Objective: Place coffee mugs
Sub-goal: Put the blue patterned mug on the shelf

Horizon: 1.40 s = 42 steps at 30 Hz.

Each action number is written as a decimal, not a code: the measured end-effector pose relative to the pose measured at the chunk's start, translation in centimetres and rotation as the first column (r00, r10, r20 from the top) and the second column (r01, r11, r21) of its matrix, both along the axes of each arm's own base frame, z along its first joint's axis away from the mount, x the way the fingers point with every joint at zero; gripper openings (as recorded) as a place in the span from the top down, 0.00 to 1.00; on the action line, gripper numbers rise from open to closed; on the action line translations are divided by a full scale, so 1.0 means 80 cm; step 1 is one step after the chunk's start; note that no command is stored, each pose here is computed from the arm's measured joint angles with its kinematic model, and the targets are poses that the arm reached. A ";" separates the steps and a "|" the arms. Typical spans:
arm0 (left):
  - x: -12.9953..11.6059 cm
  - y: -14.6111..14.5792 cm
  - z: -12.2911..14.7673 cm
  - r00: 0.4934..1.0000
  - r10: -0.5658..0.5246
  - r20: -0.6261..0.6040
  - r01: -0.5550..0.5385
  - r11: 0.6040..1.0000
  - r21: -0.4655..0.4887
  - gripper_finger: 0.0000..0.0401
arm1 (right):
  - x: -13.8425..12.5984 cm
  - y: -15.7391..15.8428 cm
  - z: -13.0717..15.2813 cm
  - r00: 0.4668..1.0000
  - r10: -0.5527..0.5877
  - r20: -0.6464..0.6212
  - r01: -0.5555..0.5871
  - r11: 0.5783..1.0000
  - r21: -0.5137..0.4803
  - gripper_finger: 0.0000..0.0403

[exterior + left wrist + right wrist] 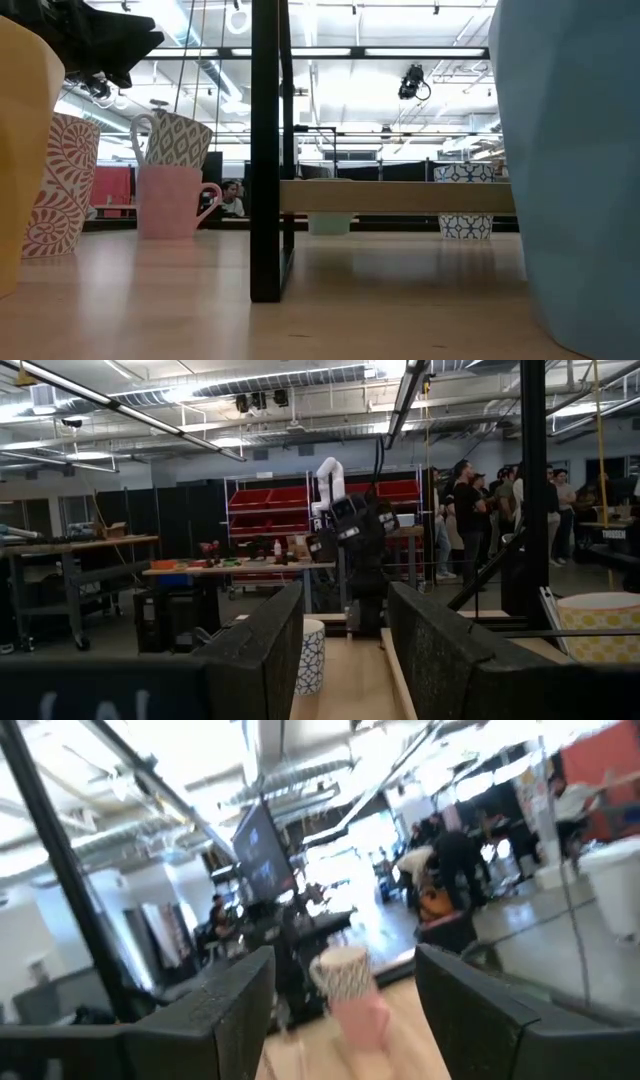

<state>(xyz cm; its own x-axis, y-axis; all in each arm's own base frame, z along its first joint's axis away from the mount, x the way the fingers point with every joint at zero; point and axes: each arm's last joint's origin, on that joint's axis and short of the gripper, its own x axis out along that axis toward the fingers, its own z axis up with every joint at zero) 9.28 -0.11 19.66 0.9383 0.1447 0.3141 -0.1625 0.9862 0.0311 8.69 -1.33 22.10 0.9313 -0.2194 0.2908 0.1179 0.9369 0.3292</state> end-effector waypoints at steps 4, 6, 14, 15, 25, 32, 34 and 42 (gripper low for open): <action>0.000 0.000 0.000 1.000 0.000 0.000 0.000 1.000 0.000 0.61 | 0.000 -0.001 0.035 0.999 -0.036 -0.027 0.035 0.999 -0.032 0.39; 0.000 0.000 0.000 1.000 0.000 -0.001 0.000 1.000 0.000 0.61 | 0.003 -0.003 0.052 0.993 -0.070 -0.093 0.067 0.997 -0.034 0.39; 0.000 0.000 0.000 1.000 0.001 0.000 -0.001 1.000 0.000 0.61 | 0.040 -0.021 0.111 0.866 -0.211 -0.453 0.174 0.977 -0.122 0.39; 0.000 0.000 0.000 1.000 0.001 0.000 -0.001 1.000 0.000 0.61 | 0.045 -0.025 0.118 0.840 -0.226 -0.493 0.179 0.974 -0.142 0.39; 0.000 0.000 0.000 1.000 0.001 -0.001 -0.001 1.000 0.000 0.61 | 0.105 -0.082 0.144 0.472 -0.245 -0.847 0.134 0.969 -0.206 0.39; 0.000 0.000 0.000 1.000 0.001 -0.001 -0.001 1.000 0.000 0.61 | 0.138 -0.121 0.118 0.249 -0.103 -0.963 -0.020 0.994 -0.111 0.39; 0.000 0.000 0.000 1.000 0.001 -0.001 -0.001 1.000 0.000 0.61 | 0.146 -0.130 0.106 0.195 -0.081 -0.977 -0.052 0.994 -0.093 0.39; 0.000 0.000 0.000 1.000 0.001 -0.001 -0.001 1.000 0.000 0.61 | 0.172 -0.158 0.061 0.064 0.007 -0.998 -0.142 0.990 -0.002 0.39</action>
<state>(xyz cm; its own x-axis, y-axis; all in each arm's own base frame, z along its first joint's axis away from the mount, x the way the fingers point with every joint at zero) 9.29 -0.10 19.65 0.9385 0.1455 0.3130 -0.1632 0.9861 0.0310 22.44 -13.97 26.98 0.3781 -0.1695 -0.9101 0.1997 0.9749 -0.0986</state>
